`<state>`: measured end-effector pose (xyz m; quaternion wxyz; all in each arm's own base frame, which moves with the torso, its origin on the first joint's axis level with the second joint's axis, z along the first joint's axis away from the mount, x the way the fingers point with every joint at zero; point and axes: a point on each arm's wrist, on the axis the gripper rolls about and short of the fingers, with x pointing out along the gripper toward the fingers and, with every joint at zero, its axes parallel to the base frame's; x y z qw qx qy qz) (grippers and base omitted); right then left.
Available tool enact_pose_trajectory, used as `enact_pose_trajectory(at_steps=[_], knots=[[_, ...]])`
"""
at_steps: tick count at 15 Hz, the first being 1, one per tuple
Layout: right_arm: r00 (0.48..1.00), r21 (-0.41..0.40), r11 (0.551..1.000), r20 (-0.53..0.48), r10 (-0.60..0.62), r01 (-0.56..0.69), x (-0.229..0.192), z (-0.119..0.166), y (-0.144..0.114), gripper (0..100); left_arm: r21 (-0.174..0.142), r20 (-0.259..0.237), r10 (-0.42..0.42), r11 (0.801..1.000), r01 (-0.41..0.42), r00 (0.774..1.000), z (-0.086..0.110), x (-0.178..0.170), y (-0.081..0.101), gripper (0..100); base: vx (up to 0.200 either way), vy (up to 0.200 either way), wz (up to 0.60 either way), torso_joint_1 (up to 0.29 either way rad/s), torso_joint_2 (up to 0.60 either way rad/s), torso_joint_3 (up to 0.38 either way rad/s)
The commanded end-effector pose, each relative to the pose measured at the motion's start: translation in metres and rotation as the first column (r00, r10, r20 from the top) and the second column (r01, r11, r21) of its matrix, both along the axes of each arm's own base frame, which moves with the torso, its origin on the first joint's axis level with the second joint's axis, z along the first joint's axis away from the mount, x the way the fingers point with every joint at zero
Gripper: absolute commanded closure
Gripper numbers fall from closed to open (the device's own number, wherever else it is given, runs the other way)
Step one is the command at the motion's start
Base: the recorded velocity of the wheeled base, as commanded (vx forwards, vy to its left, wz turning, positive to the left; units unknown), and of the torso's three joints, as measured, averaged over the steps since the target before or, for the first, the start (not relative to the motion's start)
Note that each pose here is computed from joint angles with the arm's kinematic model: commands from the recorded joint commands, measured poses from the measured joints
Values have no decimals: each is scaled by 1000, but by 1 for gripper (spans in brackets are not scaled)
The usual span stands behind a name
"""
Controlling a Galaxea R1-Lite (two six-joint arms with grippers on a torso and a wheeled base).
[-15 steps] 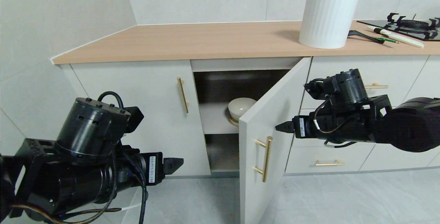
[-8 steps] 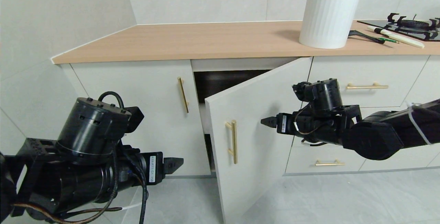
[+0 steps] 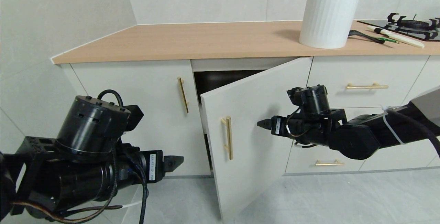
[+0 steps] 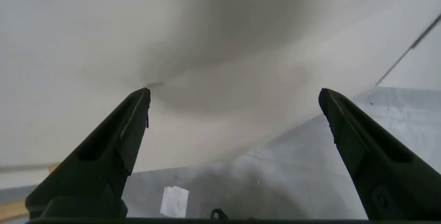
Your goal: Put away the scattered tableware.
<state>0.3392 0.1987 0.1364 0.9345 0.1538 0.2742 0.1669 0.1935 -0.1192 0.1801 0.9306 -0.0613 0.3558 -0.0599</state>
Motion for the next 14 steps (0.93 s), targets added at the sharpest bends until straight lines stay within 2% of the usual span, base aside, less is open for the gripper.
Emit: enact_pose_trajectory(at_steps=[1,5,8,12,14], knots=[[1000,5,1000,1,-2,2,1,0,1,0,2,-3,2,1000,-2,1000,-1,0,0,0,200,0,0,7,2,2],[1000,21,1000,5,-8,8,2,3,2,0,-2,1,1,1000,-1,1000,0,0,0,0,200,0,0,0,0,2],[1000,33,999,2,-14,14,3,3,2,0,-9,12,1,1000,-1,1000,2,0,1,0,0,0,0,0,0,0],[999,106,993,4,-47,46,9,11,6,0,-9,12,1,1000,-1,1000,2,0,1,0,0,0,0,0,0,0],[998,119,991,3,-63,62,12,10,7,0,-8,10,1,1000,-1,1000,2,-1,1,0,0,0,0,0,0,0]])
